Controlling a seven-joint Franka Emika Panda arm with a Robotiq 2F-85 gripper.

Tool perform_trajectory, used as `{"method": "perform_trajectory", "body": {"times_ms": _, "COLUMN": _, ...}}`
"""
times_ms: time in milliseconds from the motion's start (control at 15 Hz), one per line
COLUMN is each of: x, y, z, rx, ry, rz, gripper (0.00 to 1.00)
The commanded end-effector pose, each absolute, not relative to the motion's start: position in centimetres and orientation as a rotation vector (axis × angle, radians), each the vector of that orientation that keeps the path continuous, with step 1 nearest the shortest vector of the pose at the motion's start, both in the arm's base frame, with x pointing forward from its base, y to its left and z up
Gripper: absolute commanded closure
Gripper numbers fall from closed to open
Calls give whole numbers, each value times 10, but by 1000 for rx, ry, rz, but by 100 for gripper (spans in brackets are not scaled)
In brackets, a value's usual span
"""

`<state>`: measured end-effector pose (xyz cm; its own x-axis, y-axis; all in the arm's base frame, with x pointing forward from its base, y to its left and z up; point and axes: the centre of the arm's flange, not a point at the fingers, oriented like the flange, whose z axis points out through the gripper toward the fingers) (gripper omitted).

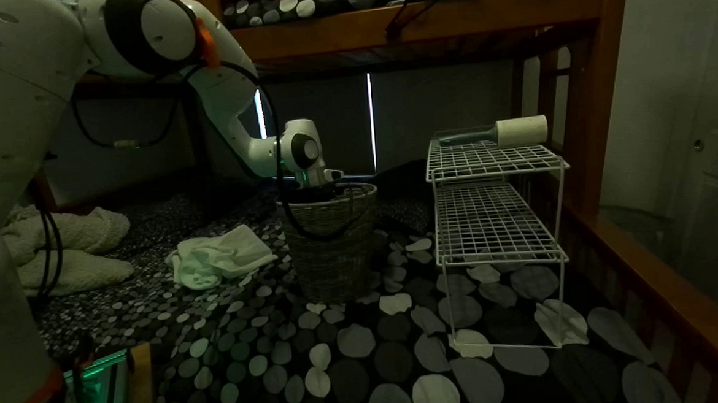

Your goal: Pick up the white teddy from the basket and put it on the bed

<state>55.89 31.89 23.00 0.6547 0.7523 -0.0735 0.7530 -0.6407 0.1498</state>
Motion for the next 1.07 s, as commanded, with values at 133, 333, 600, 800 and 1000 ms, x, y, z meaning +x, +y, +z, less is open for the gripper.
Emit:
{"method": "perform_trajectory", "body": {"times_ms": 133, "x": 563, "y": 325, "z": 198, "rx": 2698, "ry": 1162, "rz": -106, "gripper": 0}}
{"method": "perform_trajectory", "body": {"times_ms": 333, "x": 574, "y": 308, "z": 186, "rx": 2786, "ry": 998, "rz": -135, "gripper": 0}}
{"method": "perform_trajectory", "body": {"times_ms": 600, "x": 582, "y": 288, "z": 173, "rx": 2828, "ry": 820, "rz": -143, "gripper": 0}}
{"method": "perform_trajectory", "body": {"times_ms": 800, "x": 583, "y": 299, "z": 159, "rx": 2868, "ry": 785, "rz": -124, "gripper": 0}}
{"method": "perform_trajectory", "body": {"times_ms": 1000, "x": 586, "y": 302, "z": 150, "rx": 2878, "ry": 763, "rz": -128, "gripper": 34}}
